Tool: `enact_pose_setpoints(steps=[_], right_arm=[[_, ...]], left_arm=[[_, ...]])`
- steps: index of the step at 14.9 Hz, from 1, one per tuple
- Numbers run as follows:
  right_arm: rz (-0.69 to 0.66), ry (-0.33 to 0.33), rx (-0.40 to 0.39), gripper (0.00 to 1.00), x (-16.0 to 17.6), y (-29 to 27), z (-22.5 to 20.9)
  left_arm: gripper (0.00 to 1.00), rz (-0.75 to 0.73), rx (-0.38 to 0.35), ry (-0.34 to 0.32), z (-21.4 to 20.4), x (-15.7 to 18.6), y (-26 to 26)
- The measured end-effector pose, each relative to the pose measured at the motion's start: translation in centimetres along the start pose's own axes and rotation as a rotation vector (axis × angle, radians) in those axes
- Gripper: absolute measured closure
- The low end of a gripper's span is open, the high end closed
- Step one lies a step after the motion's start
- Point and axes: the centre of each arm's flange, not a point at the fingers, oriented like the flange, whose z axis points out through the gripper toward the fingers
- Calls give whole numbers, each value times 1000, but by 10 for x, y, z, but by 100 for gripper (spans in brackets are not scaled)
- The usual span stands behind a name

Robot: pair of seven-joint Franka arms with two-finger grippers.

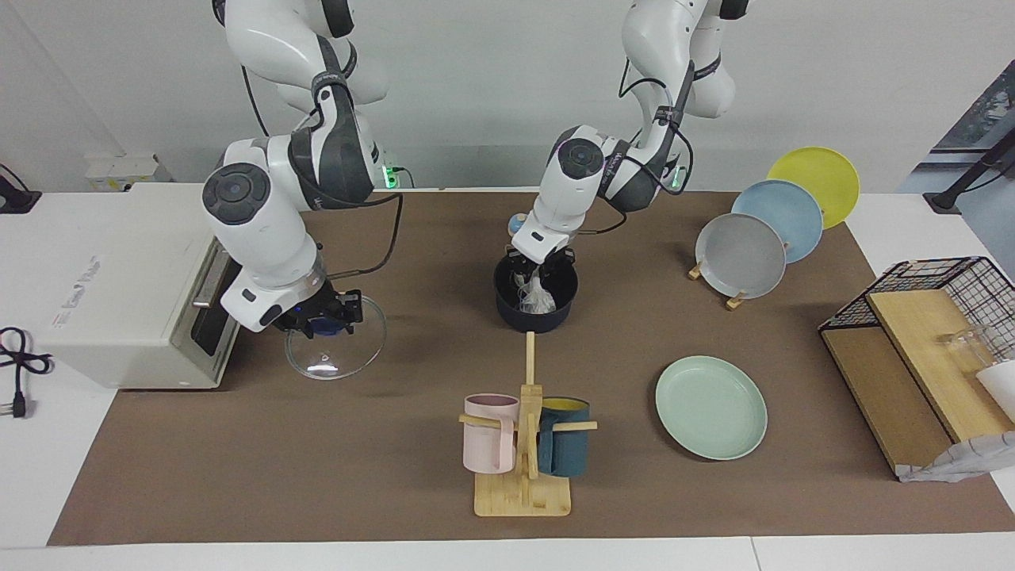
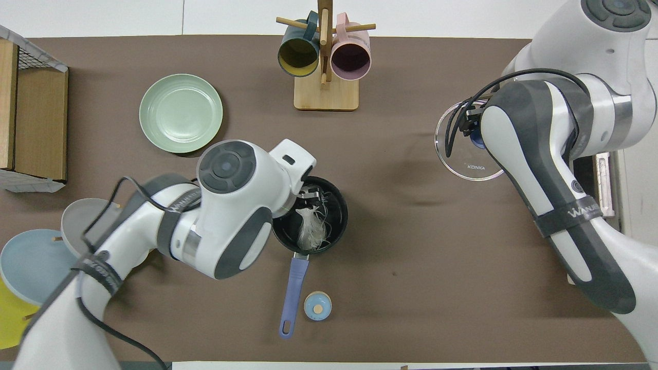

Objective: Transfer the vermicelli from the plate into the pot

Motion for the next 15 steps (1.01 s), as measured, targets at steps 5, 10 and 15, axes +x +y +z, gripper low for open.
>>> enact_pose_setpoints(steps=[5,10,15], right_arm=[[65,5,-17,36,-20,-139,-27],[190,94,14,36,-74,-312,-27],[192,90,11,36,-76,-354,19]], left_arm=[[0,-4,6,62,-149,45,-131],[0,54,79,82,-205,29,-200],[0,65,97,54,-218,22,-230]])
